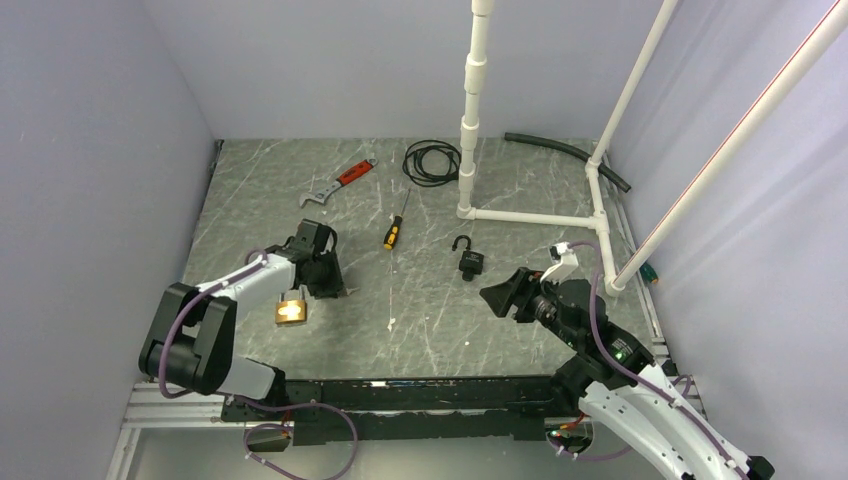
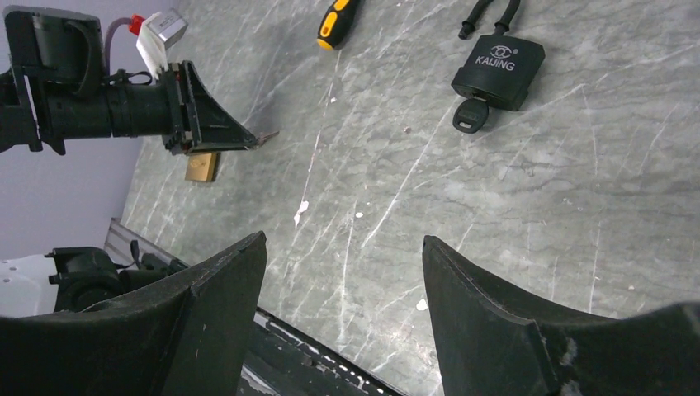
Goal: Unlock with the key
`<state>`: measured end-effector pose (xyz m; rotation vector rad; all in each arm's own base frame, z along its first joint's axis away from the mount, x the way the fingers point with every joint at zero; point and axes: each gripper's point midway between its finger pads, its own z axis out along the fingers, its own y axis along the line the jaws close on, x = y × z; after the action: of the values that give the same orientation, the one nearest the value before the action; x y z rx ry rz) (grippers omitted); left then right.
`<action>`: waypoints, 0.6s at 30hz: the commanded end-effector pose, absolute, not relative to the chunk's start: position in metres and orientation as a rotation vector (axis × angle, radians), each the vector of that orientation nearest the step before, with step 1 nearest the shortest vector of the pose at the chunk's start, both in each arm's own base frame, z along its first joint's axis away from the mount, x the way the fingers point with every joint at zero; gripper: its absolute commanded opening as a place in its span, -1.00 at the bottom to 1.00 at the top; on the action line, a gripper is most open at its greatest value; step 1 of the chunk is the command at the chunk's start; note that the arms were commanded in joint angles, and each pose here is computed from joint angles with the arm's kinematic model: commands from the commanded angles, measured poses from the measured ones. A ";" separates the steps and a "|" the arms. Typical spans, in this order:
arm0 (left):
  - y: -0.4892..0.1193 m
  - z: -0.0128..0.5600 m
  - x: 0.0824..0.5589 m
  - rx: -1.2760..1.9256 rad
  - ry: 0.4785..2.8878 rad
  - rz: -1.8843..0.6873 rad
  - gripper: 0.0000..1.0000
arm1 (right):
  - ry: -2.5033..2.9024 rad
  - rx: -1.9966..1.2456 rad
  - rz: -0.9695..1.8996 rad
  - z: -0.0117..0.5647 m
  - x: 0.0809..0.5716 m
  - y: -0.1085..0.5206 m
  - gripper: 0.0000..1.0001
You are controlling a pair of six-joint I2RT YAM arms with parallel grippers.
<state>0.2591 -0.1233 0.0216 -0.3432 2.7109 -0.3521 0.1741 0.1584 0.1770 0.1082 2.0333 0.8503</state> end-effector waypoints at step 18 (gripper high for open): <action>-0.121 0.019 0.265 -0.367 2.666 -0.343 -0.45 | 1.996 0.089 0.915 0.189 0.180 0.172 0.43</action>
<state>0.2552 -0.1220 0.0196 -0.3617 2.6936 -0.3614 0.1765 0.1663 0.1739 0.1052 2.0467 0.8777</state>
